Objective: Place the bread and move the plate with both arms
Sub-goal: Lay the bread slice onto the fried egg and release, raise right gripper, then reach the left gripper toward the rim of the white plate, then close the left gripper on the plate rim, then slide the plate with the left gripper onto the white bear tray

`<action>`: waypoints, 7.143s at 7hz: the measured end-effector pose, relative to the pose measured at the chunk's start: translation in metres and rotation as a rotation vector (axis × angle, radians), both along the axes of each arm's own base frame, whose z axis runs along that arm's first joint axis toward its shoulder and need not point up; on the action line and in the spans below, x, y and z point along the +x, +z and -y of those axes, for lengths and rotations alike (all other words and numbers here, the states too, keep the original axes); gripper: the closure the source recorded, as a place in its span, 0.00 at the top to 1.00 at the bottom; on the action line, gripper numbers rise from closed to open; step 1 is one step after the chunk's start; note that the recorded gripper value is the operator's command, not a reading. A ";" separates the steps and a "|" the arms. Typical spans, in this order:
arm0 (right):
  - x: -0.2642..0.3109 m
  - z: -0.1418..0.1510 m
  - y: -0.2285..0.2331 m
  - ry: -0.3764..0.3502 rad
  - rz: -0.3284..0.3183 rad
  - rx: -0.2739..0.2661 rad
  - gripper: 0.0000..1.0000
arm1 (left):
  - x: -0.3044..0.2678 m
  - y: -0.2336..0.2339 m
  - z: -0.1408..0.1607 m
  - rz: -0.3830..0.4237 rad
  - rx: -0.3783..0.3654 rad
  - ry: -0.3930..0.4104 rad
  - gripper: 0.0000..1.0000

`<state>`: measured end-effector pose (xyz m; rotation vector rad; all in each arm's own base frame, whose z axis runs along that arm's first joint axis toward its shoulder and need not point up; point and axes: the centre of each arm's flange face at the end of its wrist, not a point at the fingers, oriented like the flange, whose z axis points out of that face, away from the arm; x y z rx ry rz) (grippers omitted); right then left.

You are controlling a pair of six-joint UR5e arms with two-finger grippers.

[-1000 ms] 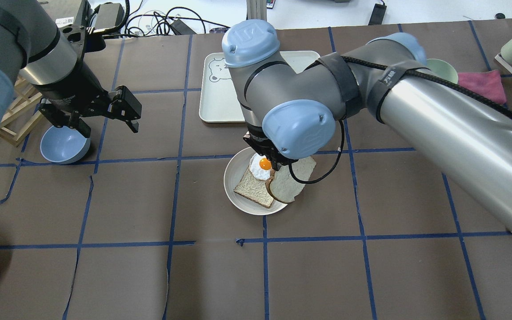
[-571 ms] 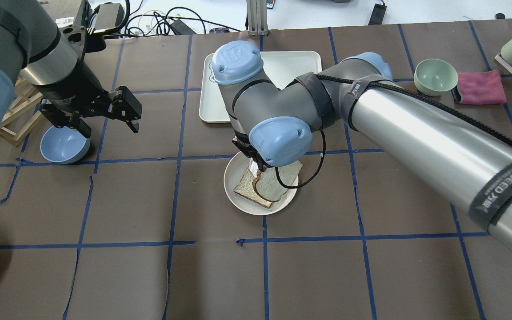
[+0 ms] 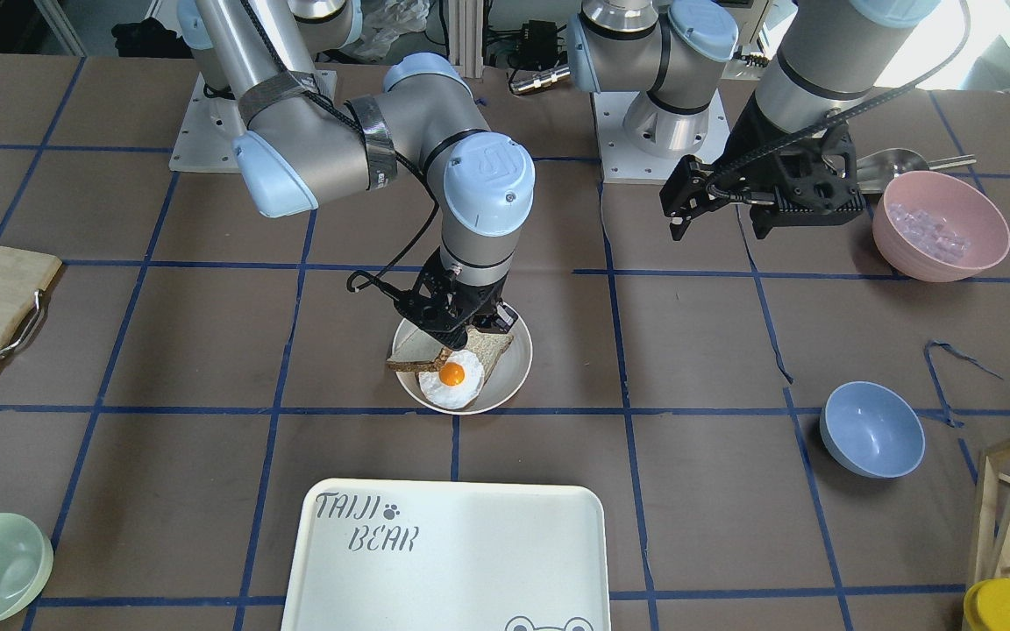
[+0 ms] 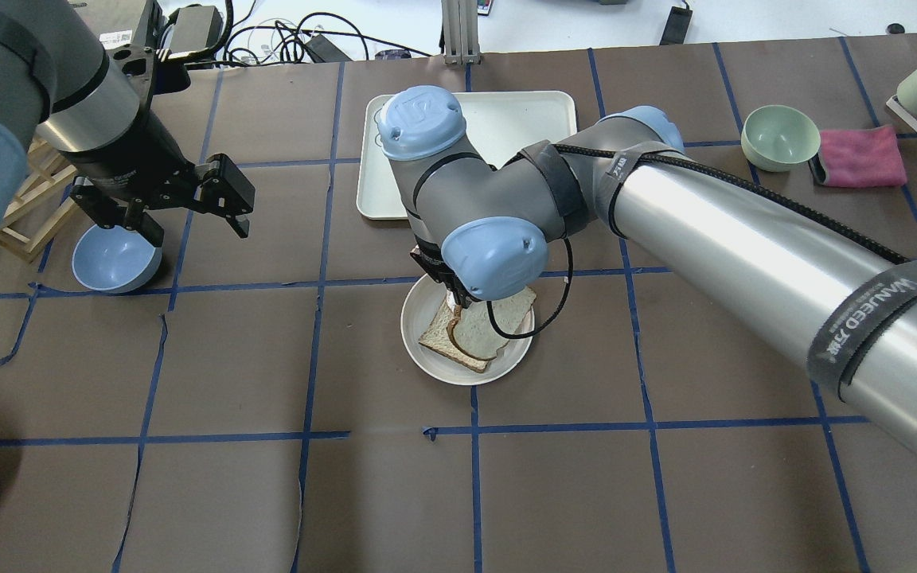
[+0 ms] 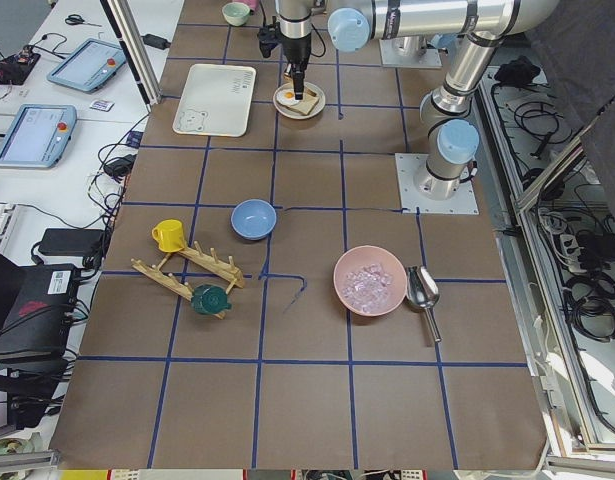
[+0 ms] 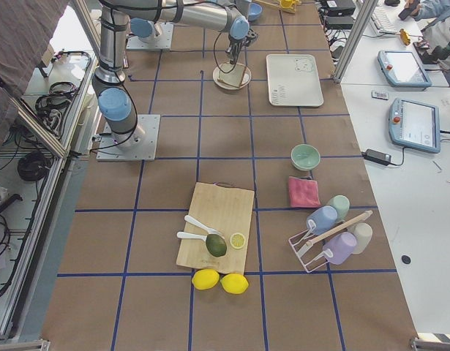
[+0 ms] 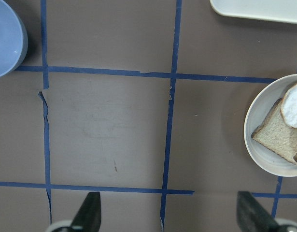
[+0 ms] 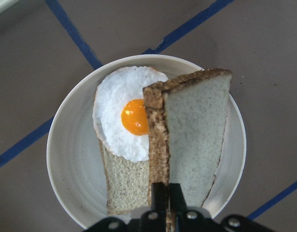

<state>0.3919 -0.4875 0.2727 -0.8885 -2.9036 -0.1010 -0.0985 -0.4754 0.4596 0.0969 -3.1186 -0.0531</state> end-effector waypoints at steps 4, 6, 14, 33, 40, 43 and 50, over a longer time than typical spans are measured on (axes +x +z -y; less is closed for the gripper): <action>-0.001 0.008 0.024 0.029 0.018 -0.035 1.00 | 0.000 0.000 0.000 0.001 0.000 0.000 1.00; -0.034 0.034 0.064 0.162 0.032 -0.055 1.00 | 0.000 0.000 0.000 0.000 0.000 0.000 1.00; -0.214 0.063 0.233 0.779 0.035 -0.084 1.00 | 0.000 -0.013 0.009 -0.012 0.019 0.015 1.00; -0.237 0.046 0.244 0.621 0.107 -0.178 1.00 | -0.149 -0.281 0.019 -0.143 0.065 -0.081 0.00; -0.239 0.045 0.243 0.612 0.097 -0.169 1.00 | -0.138 -0.245 0.041 -0.257 0.021 -0.030 0.00; -0.240 0.046 0.243 0.612 0.095 -0.169 1.00 | -0.131 -0.226 0.061 -0.329 -0.018 0.002 0.00; -0.240 0.046 0.244 0.611 0.093 -0.174 1.00 | -0.116 -0.218 0.234 -0.344 -0.103 0.023 0.00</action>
